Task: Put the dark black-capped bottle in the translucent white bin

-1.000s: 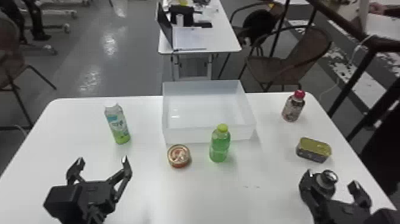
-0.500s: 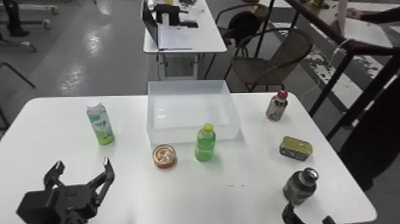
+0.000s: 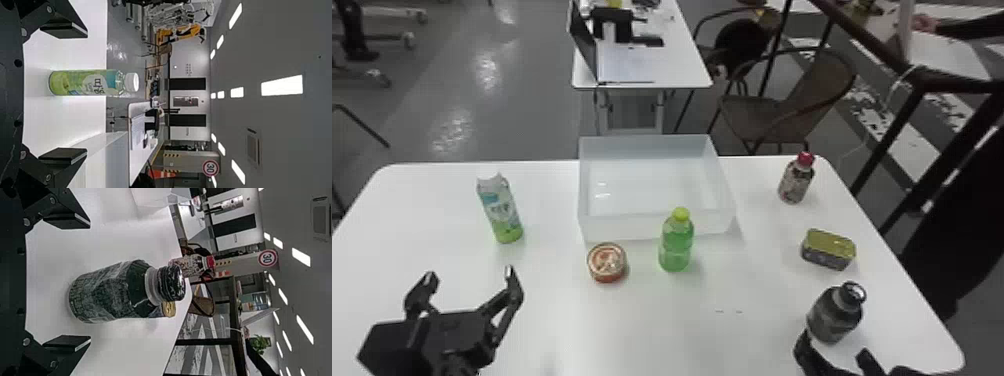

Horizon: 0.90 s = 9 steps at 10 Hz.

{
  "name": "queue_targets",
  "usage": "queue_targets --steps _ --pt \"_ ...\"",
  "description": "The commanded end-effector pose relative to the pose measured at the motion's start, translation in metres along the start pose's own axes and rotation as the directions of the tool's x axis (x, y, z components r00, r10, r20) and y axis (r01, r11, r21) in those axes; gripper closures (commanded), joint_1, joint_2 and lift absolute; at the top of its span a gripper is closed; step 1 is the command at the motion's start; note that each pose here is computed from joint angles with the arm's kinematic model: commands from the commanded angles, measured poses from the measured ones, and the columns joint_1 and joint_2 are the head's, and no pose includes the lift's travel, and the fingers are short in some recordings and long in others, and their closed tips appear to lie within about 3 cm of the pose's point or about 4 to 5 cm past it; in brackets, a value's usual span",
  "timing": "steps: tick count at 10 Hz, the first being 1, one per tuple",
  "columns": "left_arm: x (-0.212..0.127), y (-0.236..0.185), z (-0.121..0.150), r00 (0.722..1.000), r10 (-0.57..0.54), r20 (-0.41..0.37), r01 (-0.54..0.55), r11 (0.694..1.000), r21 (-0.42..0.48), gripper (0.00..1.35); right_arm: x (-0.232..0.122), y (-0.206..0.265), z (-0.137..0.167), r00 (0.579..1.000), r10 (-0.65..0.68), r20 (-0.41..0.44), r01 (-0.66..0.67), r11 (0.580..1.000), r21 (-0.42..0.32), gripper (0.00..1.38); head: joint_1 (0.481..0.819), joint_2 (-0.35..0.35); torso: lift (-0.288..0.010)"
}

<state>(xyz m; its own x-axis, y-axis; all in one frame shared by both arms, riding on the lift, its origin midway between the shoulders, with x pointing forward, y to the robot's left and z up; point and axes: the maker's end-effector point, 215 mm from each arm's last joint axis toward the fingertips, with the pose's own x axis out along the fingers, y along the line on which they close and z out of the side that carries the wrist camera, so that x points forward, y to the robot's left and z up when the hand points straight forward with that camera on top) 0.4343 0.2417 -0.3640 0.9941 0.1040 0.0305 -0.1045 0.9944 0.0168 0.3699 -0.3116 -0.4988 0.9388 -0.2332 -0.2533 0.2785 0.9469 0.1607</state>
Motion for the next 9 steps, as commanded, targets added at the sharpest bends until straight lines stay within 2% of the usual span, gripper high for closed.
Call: queue_targets --steps 1,5,9 --pt "0.0 0.0 -0.001 1.0 0.001 -0.001 -0.001 1.0 -0.001 0.23 0.013 0.003 0.008 1.0 0.011 0.014 -0.011 1.0 -0.025 0.25 0.695 -0.099 -0.066" --pt "-0.001 0.002 -0.001 1.0 0.003 -0.002 -0.003 1.0 -0.005 0.23 0.044 -0.002 0.017 1.0 0.006 0.018 -0.005 0.998 -0.065 0.25 0.695 -0.105 -0.066" --pt "-0.002 0.005 -0.003 1.0 0.012 -0.004 -0.013 1.0 -0.016 0.23 0.066 -0.009 0.022 0.999 -0.028 0.03 0.03 0.998 -0.058 0.26 0.695 -0.12 -0.066"
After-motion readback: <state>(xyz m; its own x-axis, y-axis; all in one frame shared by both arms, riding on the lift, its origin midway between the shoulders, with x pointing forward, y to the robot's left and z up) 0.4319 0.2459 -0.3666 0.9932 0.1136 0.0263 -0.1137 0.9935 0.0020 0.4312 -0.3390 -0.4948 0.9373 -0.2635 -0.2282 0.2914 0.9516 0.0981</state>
